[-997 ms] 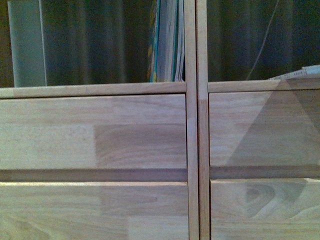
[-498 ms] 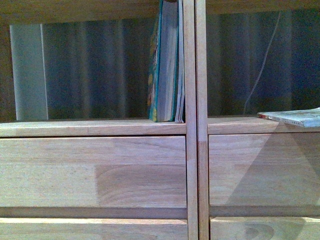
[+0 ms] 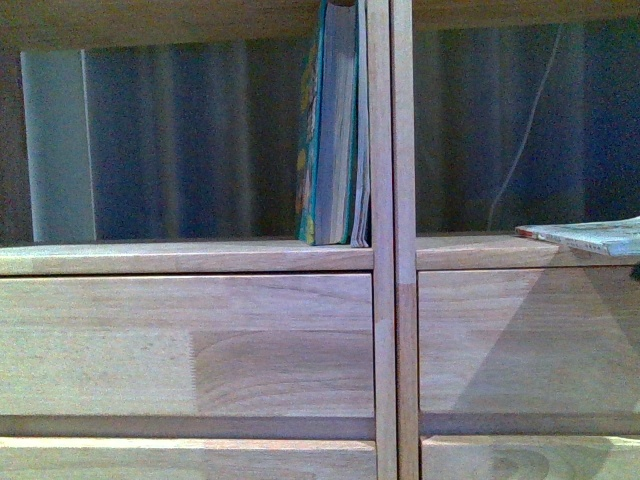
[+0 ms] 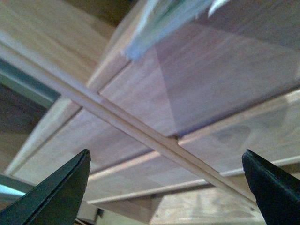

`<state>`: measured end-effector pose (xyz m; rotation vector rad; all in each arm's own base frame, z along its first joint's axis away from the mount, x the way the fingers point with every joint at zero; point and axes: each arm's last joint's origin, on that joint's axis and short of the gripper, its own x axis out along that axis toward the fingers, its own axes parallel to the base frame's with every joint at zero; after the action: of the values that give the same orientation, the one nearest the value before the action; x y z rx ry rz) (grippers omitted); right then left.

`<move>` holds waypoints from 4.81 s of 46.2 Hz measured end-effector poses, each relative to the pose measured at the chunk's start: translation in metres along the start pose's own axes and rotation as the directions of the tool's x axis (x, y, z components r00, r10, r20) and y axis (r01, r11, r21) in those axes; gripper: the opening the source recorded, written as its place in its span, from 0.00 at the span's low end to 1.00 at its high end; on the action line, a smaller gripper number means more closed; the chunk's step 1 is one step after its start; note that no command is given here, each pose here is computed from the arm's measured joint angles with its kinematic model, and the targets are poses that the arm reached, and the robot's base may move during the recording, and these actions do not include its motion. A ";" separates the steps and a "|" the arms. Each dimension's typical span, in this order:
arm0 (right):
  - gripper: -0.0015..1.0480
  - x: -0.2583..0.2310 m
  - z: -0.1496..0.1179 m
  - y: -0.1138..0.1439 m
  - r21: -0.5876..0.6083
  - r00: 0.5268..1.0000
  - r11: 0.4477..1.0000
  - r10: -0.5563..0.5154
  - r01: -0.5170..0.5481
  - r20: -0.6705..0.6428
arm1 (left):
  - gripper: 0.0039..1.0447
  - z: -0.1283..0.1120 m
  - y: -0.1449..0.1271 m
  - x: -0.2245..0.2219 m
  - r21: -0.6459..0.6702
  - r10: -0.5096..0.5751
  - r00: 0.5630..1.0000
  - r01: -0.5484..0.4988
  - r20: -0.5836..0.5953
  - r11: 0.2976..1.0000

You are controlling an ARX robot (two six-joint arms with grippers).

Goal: Organize books on shelf

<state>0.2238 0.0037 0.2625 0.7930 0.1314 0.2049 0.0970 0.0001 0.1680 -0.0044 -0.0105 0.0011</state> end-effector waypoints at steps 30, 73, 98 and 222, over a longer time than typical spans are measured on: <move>0.93 0.050 0.058 -0.011 0.412 0.983 0.910 -0.113 0.044 0.147 | 0.93 0.000 0.000 0.000 0.000 0.000 1.000 0.000 0.000 1.000; 0.07 0.013 0.065 0.010 0.353 0.964 0.909 0.149 -0.222 0.222 | 0.93 0.009 0.009 0.010 0.021 -0.282 0.959 0.282 0.036 0.959; 0.07 -0.060 0.049 0.057 -0.074 0.770 0.811 0.575 -0.580 0.276 | 0.93 0.099 0.043 0.152 -0.224 -0.431 0.893 0.450 0.129 0.865; 0.93 -0.031 -0.060 0.060 0.135 0.774 0.776 0.628 -0.617 -0.073 | 0.06 0.176 -0.069 0.200 -0.350 -0.595 0.749 0.663 0.291 0.662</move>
<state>0.1738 0.0789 0.2654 0.9099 -0.0218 0.8891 0.2948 -0.0680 0.3468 -0.4580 -0.1681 -0.7155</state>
